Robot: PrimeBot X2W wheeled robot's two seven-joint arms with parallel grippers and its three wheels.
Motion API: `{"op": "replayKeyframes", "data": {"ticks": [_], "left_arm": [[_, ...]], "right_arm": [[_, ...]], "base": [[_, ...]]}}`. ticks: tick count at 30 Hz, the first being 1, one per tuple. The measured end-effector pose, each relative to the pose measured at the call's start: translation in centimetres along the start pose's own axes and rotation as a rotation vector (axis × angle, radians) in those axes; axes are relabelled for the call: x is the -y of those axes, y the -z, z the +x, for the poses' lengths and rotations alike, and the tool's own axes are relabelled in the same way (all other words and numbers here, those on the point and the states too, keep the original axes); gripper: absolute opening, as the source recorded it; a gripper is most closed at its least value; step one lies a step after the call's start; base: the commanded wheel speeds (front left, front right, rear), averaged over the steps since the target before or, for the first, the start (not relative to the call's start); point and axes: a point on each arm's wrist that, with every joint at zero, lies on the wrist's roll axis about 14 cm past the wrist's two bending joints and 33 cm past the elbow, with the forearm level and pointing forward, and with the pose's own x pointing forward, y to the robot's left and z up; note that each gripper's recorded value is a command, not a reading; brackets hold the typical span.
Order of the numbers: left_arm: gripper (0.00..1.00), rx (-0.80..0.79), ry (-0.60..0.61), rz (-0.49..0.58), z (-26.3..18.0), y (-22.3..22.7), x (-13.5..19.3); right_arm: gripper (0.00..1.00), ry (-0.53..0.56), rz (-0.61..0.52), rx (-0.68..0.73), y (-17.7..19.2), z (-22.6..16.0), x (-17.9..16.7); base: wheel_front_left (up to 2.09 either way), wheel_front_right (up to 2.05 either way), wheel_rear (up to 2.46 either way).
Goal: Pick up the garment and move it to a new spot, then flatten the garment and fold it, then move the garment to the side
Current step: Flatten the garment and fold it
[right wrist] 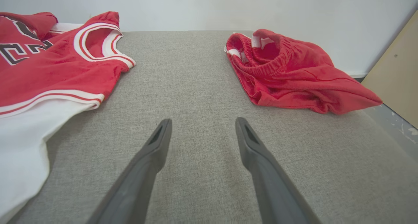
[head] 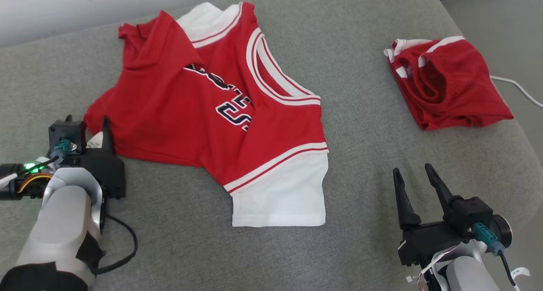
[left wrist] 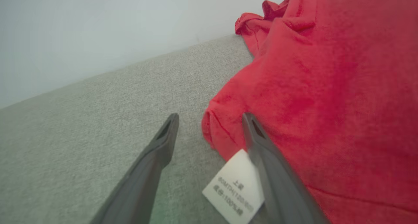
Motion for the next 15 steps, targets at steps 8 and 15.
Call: {"op": "replayKeyframes", "data": {"ticks": [8,15], "left_arm": [[0.36,-0.043,-0.001,0.031,0.7,1.2,0.0],[0.0,0.002,-0.004,0.03,0.2,-0.4,0.0]], "right_arm": [[1.0,0.002,-0.004,-0.016,0.5,0.5,0.0],[1.0,-0.037,0.009,-0.003,0.1,1.3,-1.5]], "base": [[0.0,0.0,0.0],[0.0,0.0,0.0]]}}
